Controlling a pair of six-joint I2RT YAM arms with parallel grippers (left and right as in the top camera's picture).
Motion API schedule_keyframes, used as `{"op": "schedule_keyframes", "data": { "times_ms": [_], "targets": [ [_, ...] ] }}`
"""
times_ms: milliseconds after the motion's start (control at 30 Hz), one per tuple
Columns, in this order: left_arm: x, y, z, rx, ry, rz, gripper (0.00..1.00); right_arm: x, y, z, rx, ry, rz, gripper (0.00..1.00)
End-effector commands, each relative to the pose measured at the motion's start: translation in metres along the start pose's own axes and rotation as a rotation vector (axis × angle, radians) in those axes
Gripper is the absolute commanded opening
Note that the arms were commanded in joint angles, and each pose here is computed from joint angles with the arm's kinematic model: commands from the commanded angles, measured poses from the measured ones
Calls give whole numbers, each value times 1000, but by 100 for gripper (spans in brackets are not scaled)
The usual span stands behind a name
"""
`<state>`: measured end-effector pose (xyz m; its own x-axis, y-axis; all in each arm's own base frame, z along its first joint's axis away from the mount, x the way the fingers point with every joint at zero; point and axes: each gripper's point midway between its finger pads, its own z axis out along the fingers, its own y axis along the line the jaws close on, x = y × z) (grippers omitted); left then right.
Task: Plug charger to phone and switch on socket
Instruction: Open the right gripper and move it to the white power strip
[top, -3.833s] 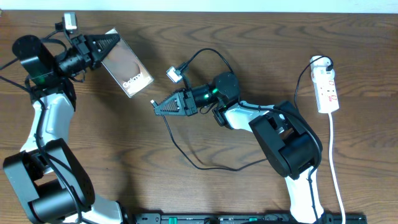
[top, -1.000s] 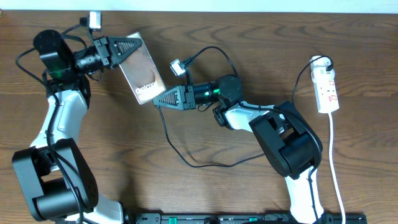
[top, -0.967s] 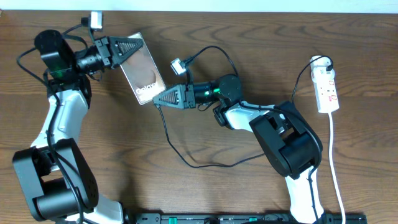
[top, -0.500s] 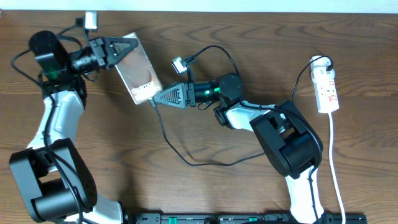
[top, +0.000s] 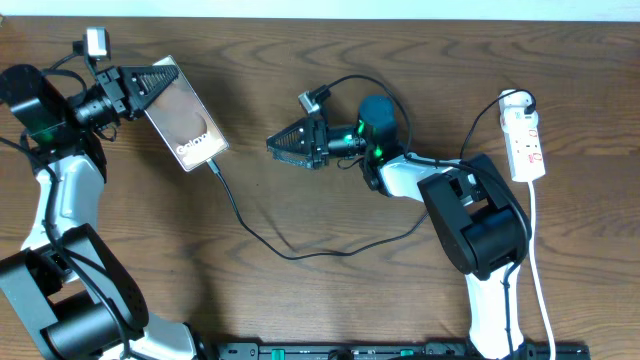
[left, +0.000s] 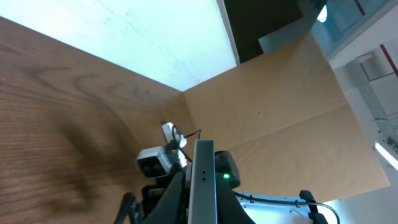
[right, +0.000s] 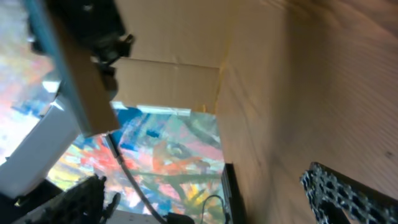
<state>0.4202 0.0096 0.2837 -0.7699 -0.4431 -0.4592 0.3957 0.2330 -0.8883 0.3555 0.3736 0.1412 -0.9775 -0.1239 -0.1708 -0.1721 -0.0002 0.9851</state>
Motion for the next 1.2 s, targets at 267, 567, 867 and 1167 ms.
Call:
{"op": "schedule_keyframes", "data": {
  "times_ms": [267, 567, 867, 1167],
  "targets": [
    [5, -10, 0, 15, 24, 14, 7, -5, -11, -5, 104, -39, -61, 99],
    [5, -10, 1, 16, 25, 19, 8, -8, -15, -47, 431, -165, -35, 99],
    [26, -10, 26, 49, 90, 22, 7, 12, 32, -160, 1010, -509, -6, 99],
    [80, 20, 74, 42, 148, -10, 7, 41, 72, -214, 1191, -646, -31, 99]
  ]
}}
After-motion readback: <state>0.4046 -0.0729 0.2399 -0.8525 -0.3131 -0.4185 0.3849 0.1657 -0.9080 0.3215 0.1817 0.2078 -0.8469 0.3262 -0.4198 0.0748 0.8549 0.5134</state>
